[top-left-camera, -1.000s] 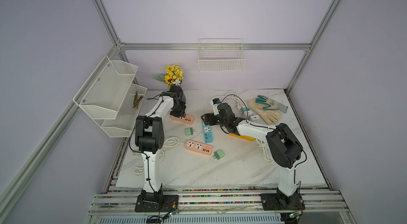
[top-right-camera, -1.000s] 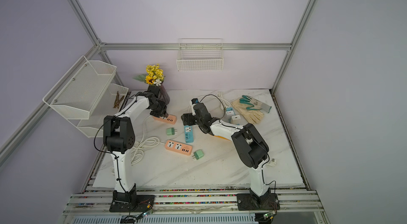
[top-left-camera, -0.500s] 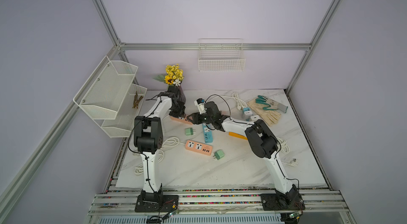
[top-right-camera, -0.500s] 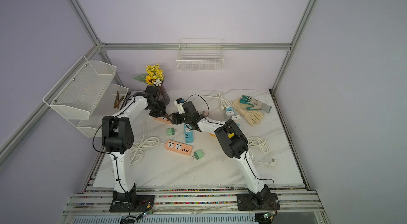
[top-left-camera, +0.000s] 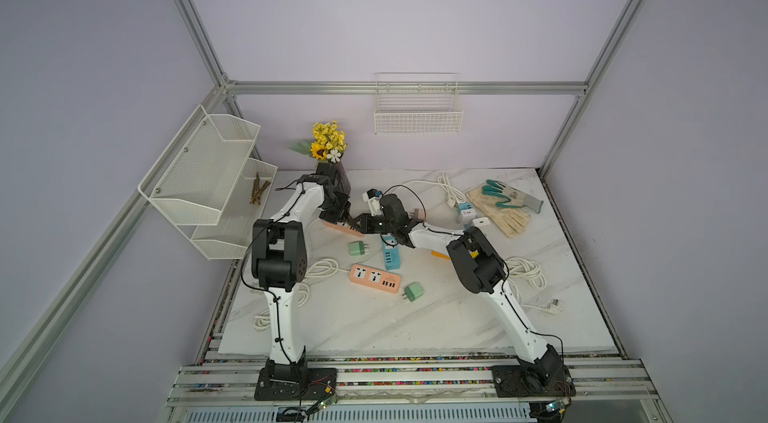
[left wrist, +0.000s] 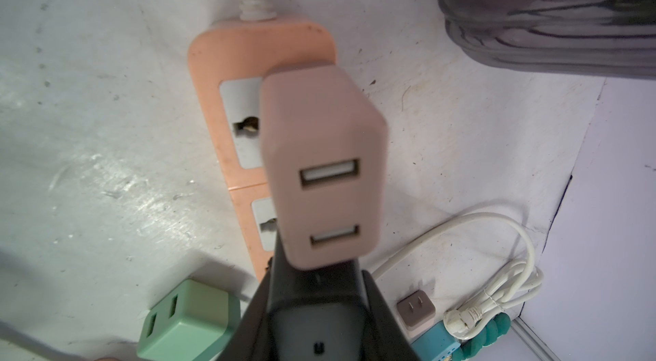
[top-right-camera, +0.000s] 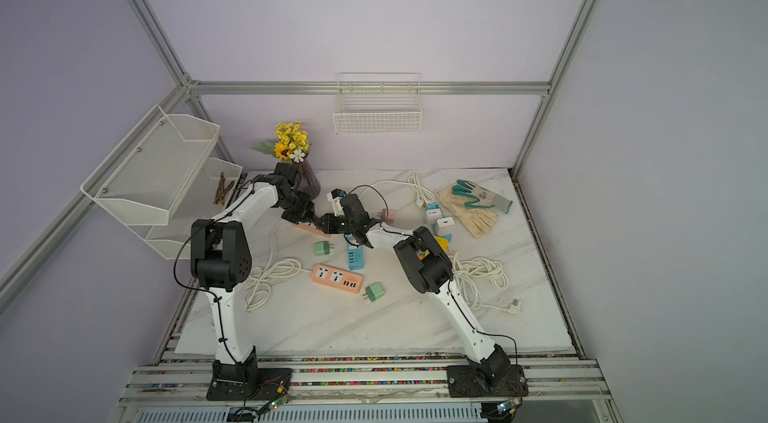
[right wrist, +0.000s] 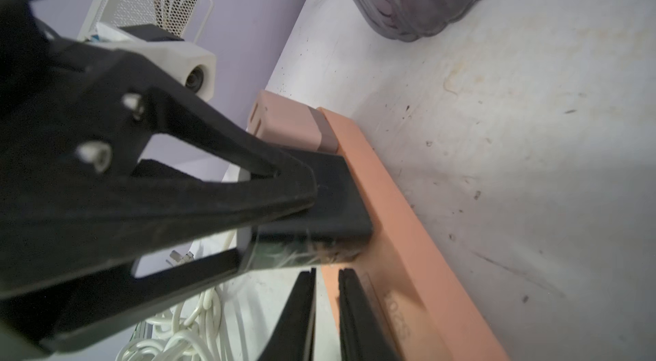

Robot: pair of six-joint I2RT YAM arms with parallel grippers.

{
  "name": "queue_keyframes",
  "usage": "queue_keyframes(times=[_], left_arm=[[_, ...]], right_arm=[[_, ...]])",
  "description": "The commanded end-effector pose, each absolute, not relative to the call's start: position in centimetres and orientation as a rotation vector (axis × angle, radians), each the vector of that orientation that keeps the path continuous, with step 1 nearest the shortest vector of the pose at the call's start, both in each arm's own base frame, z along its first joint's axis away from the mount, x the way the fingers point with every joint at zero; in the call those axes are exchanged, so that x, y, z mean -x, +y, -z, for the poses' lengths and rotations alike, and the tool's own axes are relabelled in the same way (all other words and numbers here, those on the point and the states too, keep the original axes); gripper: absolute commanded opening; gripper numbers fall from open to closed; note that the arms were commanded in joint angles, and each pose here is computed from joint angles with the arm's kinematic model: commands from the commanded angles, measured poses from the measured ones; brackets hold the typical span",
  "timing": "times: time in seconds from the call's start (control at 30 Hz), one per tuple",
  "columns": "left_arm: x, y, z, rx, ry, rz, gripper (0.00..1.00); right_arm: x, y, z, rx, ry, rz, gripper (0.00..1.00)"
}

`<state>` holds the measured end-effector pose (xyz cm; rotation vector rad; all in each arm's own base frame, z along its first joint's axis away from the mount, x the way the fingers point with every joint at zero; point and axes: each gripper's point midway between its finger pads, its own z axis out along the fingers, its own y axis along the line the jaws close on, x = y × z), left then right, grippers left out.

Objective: Pull the plug off the socket
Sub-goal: Remove the plug from the socket.

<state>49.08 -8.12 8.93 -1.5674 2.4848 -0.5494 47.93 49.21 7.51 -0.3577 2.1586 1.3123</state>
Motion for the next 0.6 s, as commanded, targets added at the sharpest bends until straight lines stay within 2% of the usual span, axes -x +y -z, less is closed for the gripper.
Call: queue_keyframes(times=[0.0,0.17,0.37,0.57], left_arm=[[-47.9,-9.1,-9.7,1.525,2.551,0.587,0.02],[-49.0,-9.0,-11.5,1.470,2.541,0.586,0.02],[-48.8,-9.1,-12.7,1.436,2.543,0.562,0.05],[-48.7,-9.6,-13.2,1.413,2.553,0.588,0.06]], right_arm=[[-48.2,48.5,-3.6,0.266,2.299,-1.205,0.17],[-47.4,45.9,1.7,0.184,2.490,-1.011,0.14],[-47.8,43.8,2.2,0.132,2.529,-0.840,0.12],[-47.6,43.8,2.4,0.108,2.551,-0.821,0.10]])
